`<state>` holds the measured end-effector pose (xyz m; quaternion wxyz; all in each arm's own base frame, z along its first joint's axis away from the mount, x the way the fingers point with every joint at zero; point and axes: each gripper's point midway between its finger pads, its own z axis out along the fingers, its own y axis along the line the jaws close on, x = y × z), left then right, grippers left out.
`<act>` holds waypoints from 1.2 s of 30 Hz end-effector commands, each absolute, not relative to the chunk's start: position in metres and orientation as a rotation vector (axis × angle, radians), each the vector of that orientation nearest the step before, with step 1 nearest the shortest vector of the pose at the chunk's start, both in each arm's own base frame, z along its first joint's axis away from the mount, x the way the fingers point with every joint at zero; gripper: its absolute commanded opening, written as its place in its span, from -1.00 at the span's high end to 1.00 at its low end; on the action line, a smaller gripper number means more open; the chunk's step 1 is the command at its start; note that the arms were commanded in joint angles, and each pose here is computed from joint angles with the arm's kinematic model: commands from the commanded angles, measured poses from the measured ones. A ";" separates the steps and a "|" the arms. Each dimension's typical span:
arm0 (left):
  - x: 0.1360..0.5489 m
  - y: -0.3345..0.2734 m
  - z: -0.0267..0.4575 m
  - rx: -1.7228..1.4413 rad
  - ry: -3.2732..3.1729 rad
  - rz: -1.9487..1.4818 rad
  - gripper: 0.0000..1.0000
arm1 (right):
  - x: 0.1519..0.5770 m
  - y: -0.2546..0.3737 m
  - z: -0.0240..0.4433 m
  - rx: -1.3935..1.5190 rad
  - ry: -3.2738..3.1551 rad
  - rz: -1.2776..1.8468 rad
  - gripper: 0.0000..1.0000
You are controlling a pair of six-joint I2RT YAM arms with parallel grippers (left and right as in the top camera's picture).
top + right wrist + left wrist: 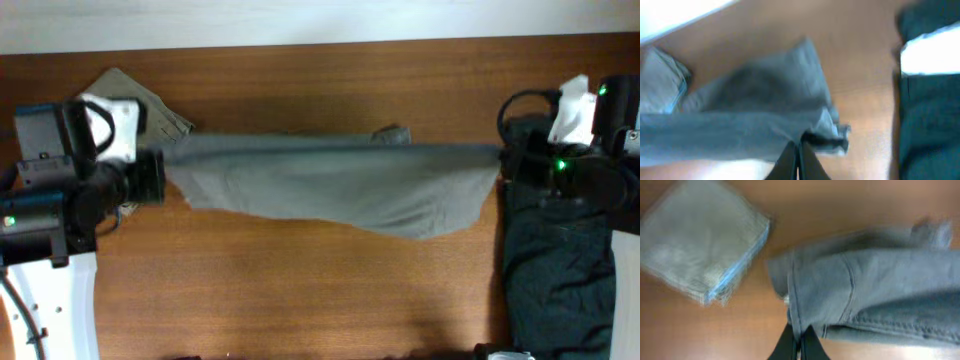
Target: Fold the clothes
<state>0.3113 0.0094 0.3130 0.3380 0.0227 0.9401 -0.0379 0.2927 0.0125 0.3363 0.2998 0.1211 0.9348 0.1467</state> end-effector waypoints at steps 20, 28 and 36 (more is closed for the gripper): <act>0.459 -0.043 0.545 0.396 1.559 -0.364 1.00 | 0.412 -0.021 0.536 0.203 1.619 0.366 0.91; 0.409 -0.027 0.399 0.358 2.252 -0.352 0.99 | 0.363 -0.021 0.377 0.187 2.319 0.280 0.92; 0.364 -0.026 0.388 0.364 2.374 -0.334 1.00 | 0.326 0.011 0.402 0.081 2.296 0.440 0.92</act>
